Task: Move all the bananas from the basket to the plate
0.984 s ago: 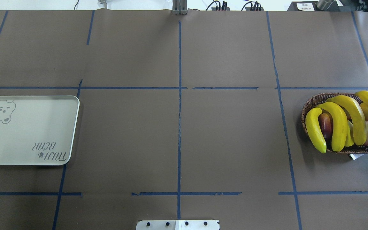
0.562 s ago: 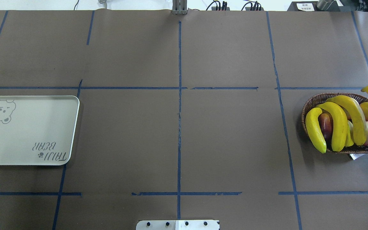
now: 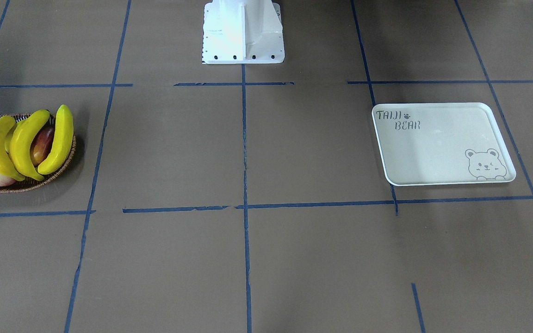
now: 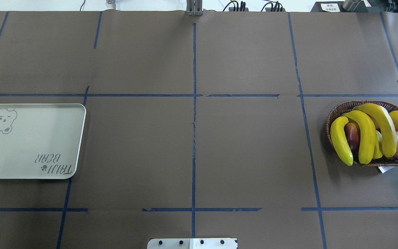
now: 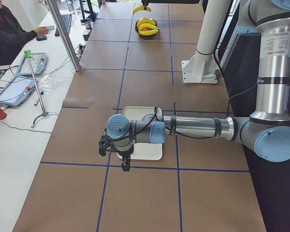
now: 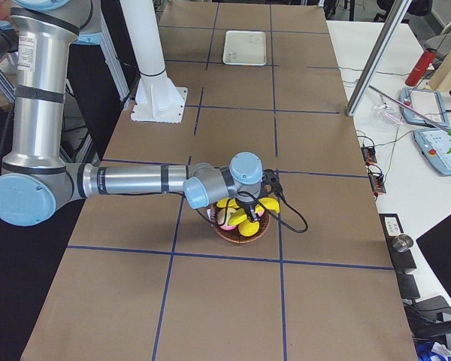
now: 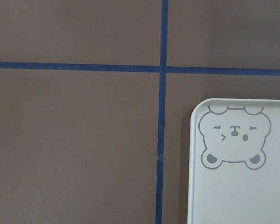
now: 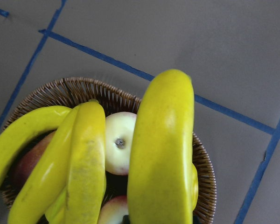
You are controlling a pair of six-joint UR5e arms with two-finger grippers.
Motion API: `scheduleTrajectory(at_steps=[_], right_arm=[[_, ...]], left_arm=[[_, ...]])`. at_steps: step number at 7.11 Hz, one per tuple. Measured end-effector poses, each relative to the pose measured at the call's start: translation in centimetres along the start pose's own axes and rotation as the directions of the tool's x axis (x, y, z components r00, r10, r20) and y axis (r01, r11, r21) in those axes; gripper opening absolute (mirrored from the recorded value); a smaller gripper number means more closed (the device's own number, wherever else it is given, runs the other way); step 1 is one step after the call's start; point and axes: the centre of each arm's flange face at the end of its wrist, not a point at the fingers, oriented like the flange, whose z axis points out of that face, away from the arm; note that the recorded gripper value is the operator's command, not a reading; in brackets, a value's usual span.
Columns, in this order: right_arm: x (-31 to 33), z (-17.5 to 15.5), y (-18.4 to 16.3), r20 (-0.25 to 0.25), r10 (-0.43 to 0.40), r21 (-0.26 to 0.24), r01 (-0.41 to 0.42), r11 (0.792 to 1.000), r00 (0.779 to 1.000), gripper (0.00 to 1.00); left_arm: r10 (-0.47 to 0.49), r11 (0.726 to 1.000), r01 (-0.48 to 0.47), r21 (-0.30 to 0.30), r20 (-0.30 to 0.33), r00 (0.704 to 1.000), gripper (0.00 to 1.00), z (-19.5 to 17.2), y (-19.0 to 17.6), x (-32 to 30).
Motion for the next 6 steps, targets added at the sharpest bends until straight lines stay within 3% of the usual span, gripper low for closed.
scheduleTrajectory(at_steps=[1,3,6], right_arm=[[-2.0,-1.8,-1.7,0.018,0.031,0.042,-0.031,0.999,0.999,0.0],[-7.3,-4.8,-6.2,0.107,0.149,0.096,-0.159,0.983,0.983,0.0],[-18.7,-4.8,-12.6,0.229,0.24,0.058,-0.259,0.964,0.943,0.0]], left_arm=[[0.008,1.0,-0.008,0.005,-0.007,1.0,1.0,-0.3,-0.1,0.4],[0.05,0.998,-0.046,0.047,-0.069,0.996,1.0,-1.5,-0.5,2.5],[0.065,0.984,-0.036,0.175,-0.163,0.984,1.0,-1.6,-2.1,10.2]])
